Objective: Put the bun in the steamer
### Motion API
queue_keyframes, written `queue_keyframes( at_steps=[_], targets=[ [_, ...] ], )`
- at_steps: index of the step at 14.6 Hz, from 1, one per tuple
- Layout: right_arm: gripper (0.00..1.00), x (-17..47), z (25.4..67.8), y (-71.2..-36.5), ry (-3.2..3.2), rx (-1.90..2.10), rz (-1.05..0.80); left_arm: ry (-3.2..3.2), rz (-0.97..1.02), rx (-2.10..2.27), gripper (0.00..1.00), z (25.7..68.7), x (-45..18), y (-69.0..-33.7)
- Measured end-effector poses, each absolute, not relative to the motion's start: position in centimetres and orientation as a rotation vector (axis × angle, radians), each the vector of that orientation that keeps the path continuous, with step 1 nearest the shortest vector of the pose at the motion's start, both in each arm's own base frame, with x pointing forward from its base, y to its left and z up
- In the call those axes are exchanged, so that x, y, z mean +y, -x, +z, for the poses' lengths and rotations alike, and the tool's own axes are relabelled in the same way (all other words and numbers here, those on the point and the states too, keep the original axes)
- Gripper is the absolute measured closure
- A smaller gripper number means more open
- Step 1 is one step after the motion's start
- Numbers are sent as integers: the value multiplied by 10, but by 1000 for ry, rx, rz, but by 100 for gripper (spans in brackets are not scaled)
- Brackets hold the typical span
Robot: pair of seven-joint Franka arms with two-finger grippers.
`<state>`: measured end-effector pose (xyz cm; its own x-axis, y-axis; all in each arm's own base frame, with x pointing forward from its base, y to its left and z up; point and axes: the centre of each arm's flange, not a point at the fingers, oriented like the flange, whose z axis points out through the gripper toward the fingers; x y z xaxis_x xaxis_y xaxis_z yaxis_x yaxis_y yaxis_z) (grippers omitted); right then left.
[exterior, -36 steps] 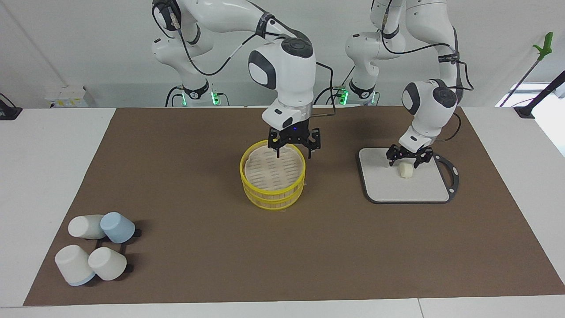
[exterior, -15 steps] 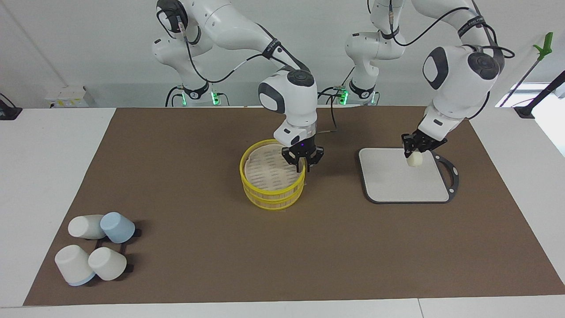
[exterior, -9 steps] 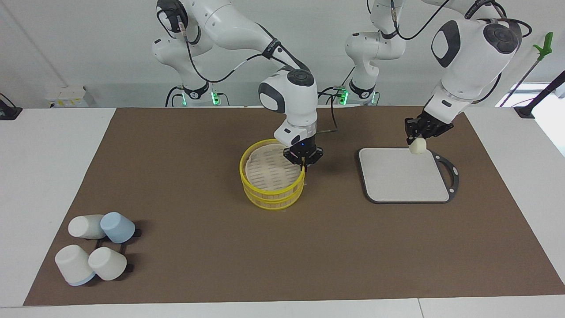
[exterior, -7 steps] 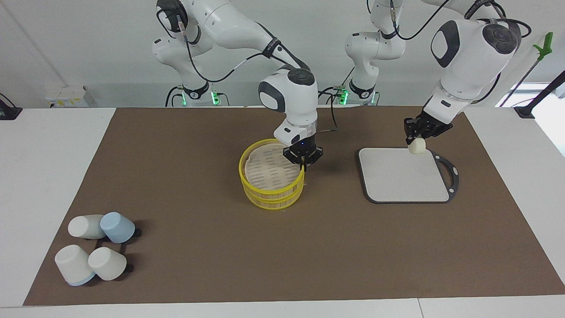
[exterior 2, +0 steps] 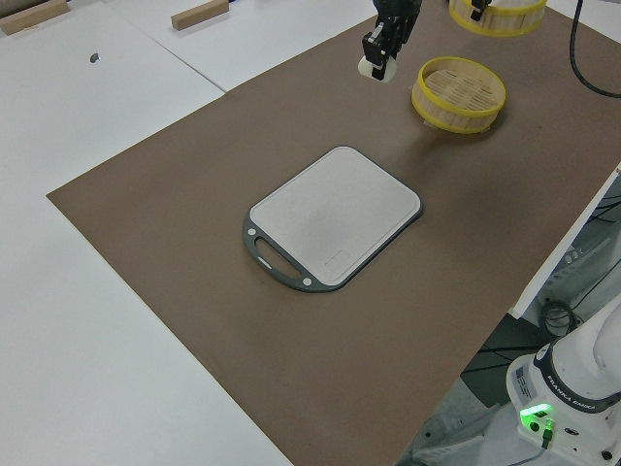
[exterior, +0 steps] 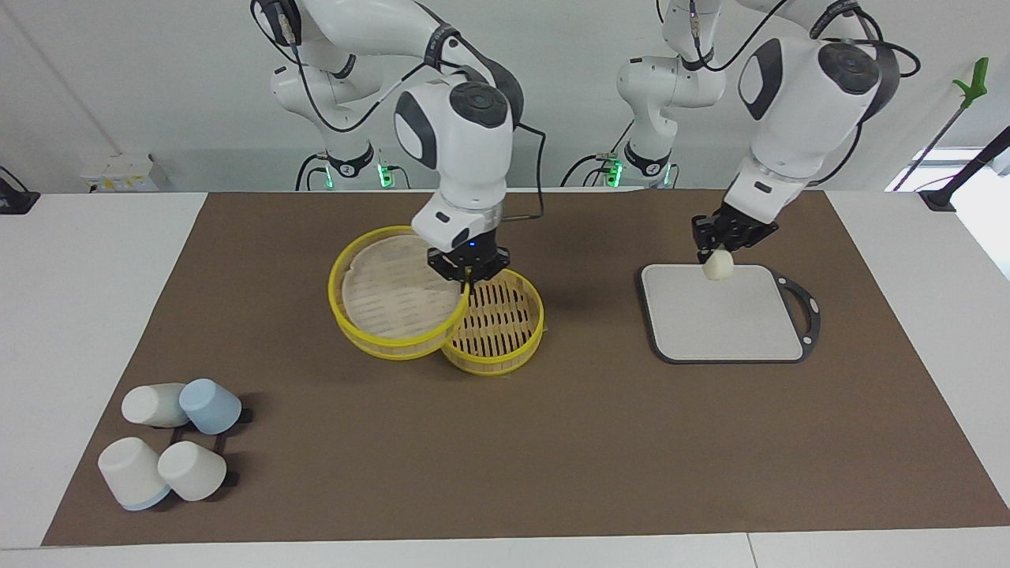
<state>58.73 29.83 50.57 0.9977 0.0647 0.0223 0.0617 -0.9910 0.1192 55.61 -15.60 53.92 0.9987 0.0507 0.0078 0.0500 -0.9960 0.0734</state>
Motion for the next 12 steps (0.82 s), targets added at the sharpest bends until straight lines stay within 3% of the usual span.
queue_keyframes(
  at_steps=[3, 6, 9, 12],
  targets=[
    [92, 216, 520, -597, -2978, 106, -86, -3037, 67, 155, 69, 493, -290, -538],
    [92, 120, 524, -609, -2981, 146, -188, -3019, 79, 100, 69, 429, -406, -493],
    [92, 38, 523, -612, -3056, 149, -248, -3055, 77, 38, 69, 380, -452, -460],
    [92, 26, 516, -610, -3065, 158, -278, -3069, 100, 43, 68, 346, -464, -458]
  ],
)
